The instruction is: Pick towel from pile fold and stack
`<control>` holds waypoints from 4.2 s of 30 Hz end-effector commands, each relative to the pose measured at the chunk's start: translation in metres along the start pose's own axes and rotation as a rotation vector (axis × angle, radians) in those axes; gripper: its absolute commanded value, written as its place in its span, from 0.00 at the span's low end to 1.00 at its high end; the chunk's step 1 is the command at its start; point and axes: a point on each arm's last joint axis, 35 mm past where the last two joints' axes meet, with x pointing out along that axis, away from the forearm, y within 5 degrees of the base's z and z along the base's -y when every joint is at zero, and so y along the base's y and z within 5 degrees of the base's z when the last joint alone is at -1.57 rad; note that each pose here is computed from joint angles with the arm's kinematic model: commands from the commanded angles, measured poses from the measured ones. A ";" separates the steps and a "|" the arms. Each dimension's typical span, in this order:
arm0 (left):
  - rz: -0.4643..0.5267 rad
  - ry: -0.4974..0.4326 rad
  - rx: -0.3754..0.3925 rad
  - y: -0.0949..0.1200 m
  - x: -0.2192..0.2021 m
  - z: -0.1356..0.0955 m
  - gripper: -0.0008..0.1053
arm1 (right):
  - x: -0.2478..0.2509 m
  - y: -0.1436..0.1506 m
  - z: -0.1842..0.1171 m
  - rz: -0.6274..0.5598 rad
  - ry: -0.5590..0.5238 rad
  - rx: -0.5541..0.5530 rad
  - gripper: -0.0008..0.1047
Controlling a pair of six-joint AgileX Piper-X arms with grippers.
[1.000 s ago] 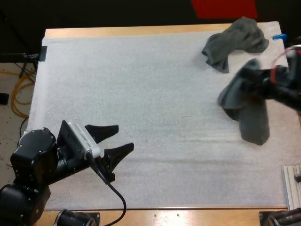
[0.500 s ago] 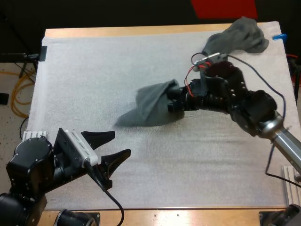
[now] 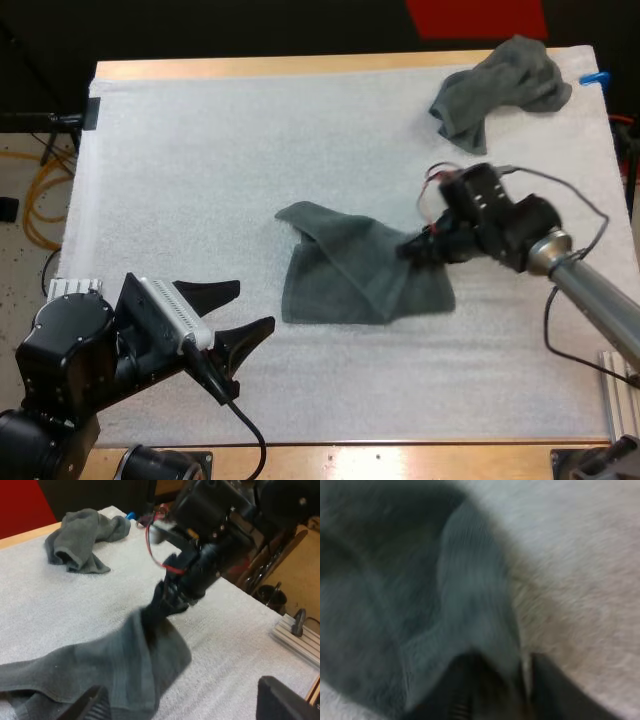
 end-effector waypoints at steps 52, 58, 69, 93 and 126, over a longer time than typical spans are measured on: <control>0.074 0.071 -0.052 0.003 -0.002 -0.011 0.58 | -0.021 -0.010 -0.114 0.096 -0.008 0.287 0.69; 0.084 0.123 -0.087 0.010 0.005 -0.022 0.58 | 0.014 -0.013 -0.112 0.122 0.075 0.321 0.60; 0.090 0.161 -0.112 0.015 0.011 -0.030 0.58 | 0.057 -0.016 -0.109 0.222 0.128 0.366 0.51; 0.111 0.261 -0.154 0.042 0.046 -0.040 0.58 | 0.041 -0.012 -0.118 0.232 0.199 0.385 0.01; 0.234 0.709 -0.598 0.190 0.236 -0.105 0.58 | 0.034 -0.011 -0.120 0.232 0.205 0.386 0.01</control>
